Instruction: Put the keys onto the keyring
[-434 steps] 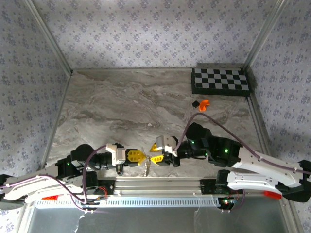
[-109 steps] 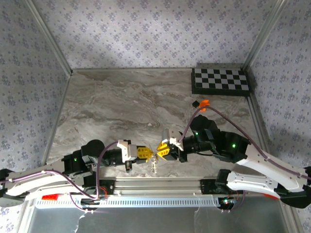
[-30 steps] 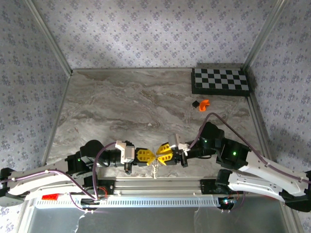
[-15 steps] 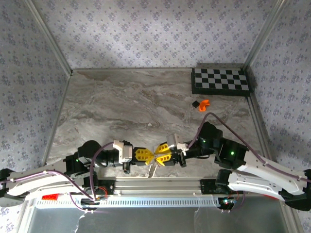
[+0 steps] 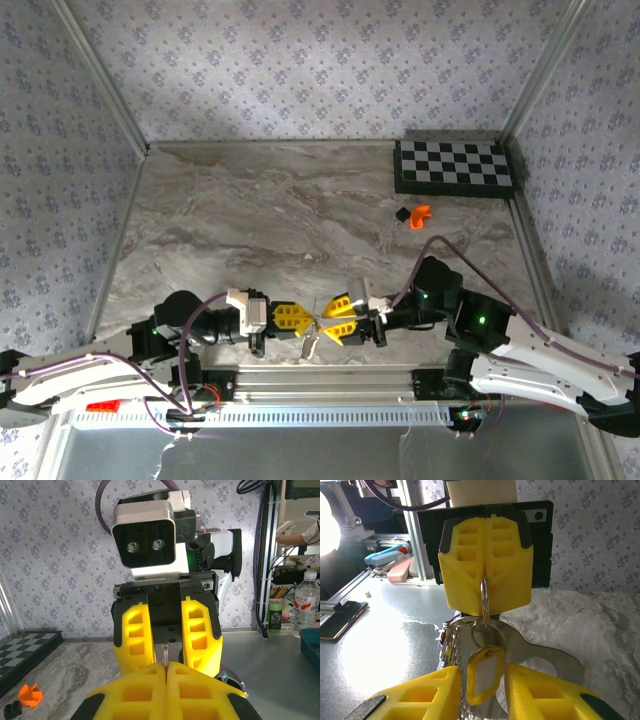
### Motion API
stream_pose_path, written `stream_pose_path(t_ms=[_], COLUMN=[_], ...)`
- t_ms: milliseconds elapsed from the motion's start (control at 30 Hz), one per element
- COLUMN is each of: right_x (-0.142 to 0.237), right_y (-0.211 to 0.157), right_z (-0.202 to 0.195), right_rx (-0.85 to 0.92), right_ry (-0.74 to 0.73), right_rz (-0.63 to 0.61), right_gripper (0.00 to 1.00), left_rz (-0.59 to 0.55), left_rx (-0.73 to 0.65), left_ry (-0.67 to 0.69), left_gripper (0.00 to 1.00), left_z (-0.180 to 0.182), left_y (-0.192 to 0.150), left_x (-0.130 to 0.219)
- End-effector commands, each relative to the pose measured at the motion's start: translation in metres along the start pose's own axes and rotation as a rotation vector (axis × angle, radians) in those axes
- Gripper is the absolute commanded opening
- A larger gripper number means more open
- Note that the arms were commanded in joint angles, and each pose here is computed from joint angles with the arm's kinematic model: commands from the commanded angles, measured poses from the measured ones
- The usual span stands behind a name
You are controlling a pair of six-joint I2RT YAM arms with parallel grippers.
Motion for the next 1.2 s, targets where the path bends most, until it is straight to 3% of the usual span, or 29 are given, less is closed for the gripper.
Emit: stream_pose_path(t_ms=[0, 400, 1167], right_x=[0.000, -0.010, -0.013], right_y=[0.002, -0.005, -0.013], right_z=[0.003, -0.001, -0.008], right_rx=[-0.009, -0.026, -0.038], right_ry=[0.015, 0.022, -0.030], right_rz=[-0.027, -0.035, -0.034], right_gripper=[0.30, 0.33, 0.12], left_rz=[-0.050, -0.049, -0.050], left_rx=[-0.004, -0.002, -0.002], left_ry=[0.009, 0.010, 0.022], left_gripper=[0.00, 0.00, 0.00], left_z=[0.000, 0.000, 0.001], left_y=[0.010, 0.010, 0.008], left_x=[0.003, 0.003, 0.006])
Point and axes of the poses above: each hand's point on the last joint's axis, 136 mm out from that joint toward the fingers, its own x axis back along the fingers, its own z axis along the line the jaws close on, y = z × x, the point moved 7 cm from there along x, back along the fingers, and after that the axes turned 6 degrees about x, right-handed, at the moved point
